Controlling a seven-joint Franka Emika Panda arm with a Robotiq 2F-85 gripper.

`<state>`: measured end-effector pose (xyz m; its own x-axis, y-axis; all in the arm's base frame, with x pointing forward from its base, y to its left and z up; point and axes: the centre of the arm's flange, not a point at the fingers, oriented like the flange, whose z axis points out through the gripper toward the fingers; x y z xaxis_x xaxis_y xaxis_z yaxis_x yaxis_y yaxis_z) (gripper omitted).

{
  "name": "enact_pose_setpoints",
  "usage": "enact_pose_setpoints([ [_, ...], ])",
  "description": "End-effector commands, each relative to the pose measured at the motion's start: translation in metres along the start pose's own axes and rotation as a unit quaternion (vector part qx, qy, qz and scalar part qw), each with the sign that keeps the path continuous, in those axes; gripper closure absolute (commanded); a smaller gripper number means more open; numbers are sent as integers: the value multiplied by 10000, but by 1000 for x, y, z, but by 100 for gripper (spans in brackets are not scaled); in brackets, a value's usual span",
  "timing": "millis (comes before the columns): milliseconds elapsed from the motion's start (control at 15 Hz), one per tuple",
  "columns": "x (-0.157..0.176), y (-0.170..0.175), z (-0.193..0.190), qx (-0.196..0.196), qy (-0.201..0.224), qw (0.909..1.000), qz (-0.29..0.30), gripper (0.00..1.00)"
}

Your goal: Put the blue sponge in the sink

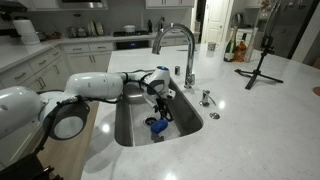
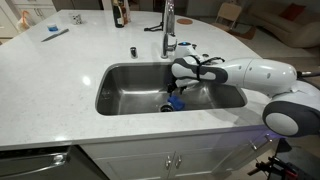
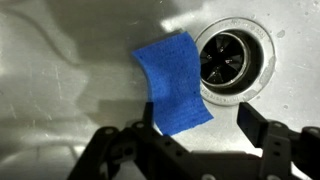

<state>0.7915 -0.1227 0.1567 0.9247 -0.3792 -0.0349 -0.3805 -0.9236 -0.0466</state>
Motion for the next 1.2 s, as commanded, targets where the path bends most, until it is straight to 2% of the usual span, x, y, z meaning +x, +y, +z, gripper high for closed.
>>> enact_pose_setpoints([
  [0, -14, 0, -21, -8, 11, 10000, -36, 0],
  [400, -30, 2, -53, 70, 105, 9993, -357, 0],
  [733, -44, 2, -85, -57, -8, 9978, -660, 0],
  [867, -52, 3, -98, -105, -152, 9972, -718, 0],
  [1133, -69, 5, -120, -339, -818, 9936, -698, 0],
])
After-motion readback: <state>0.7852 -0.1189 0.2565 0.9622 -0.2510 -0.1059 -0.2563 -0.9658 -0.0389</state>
